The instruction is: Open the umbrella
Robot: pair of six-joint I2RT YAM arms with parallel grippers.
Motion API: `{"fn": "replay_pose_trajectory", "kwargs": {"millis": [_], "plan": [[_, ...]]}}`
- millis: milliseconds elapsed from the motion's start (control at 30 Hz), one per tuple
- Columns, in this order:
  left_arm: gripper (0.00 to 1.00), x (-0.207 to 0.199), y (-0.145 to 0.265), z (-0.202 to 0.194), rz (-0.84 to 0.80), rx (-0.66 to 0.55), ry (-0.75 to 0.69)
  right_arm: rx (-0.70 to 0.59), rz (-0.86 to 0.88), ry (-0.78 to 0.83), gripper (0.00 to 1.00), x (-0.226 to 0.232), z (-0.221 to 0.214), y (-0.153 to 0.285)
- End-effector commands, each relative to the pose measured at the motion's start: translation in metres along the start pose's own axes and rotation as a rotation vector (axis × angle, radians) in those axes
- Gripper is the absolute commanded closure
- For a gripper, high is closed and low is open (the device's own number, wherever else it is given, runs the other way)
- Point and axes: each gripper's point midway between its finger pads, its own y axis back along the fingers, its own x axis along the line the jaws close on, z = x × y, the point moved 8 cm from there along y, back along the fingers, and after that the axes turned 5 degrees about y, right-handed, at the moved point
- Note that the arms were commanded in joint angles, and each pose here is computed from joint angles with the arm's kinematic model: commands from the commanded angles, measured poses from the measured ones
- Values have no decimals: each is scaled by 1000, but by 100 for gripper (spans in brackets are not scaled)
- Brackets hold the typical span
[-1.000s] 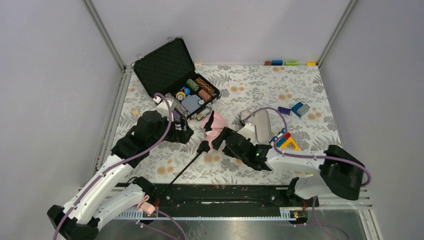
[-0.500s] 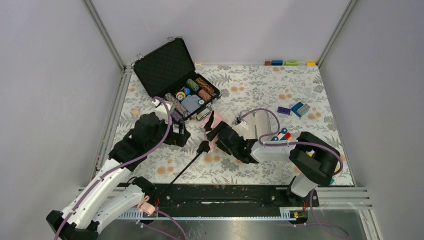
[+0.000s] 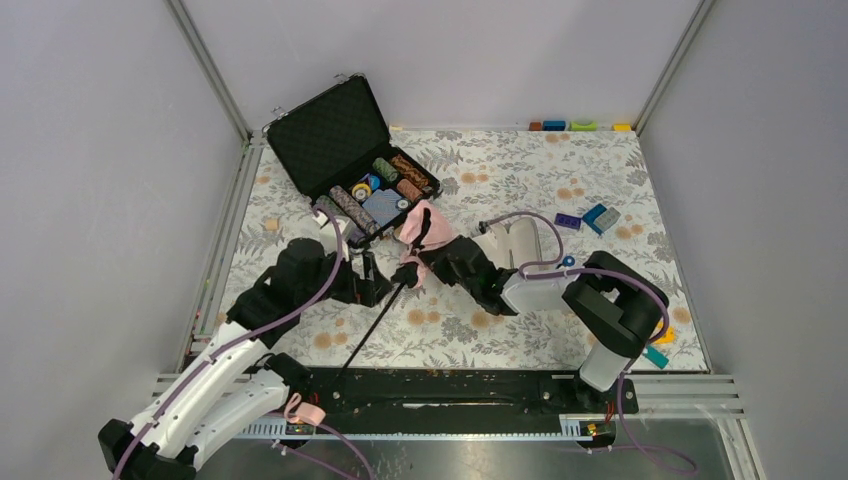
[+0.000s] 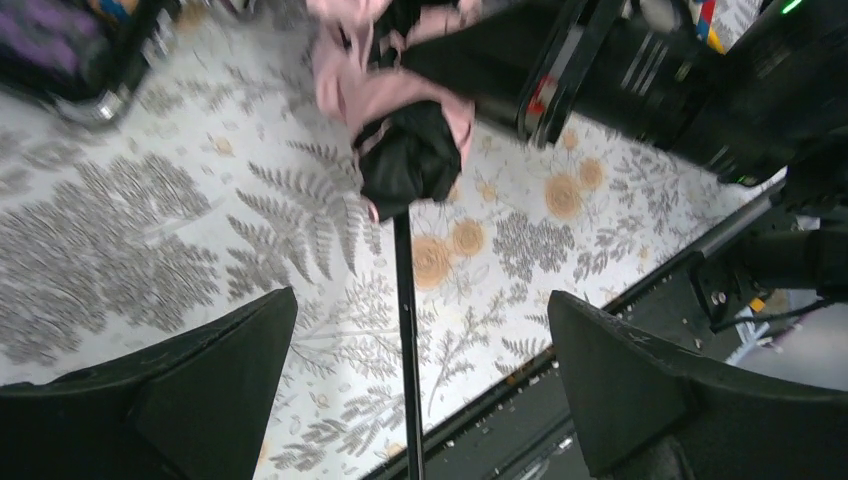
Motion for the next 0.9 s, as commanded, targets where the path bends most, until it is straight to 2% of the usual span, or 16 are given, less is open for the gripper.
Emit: {"fn": "replay_pose_trajectory", "kwargs": {"millis": [0, 267, 433, 600, 633, 733, 800, 867], "plan": [[1, -11, -3, -8, -117, 1, 145, -46, 250, 2, 100, 42, 17, 11], [1, -27, 9, -3, -234, -65, 264, -196, 563, 67, 100, 105, 58, 75], [1, -37, 19, 12, -293, -127, 248, -248, 755, 90, 100, 135, 76, 118], [1, -60, 24, 23, -510, -124, 233, -288, 944, 90, 100, 151, 85, 152], [4, -64, 24, 22, -557, -114, 242, -286, 968, 92, 100, 153, 85, 157], [29, -70, 25, 21, -646, -106, 256, -280, 994, 101, 100, 156, 87, 166], [36, -71, 27, 20, -663, -109, 250, -283, 1004, 133, 100, 158, 88, 172], [39, -71, 29, 18, -673, -111, 247, -289, 1004, 152, 100, 159, 89, 175]]}}
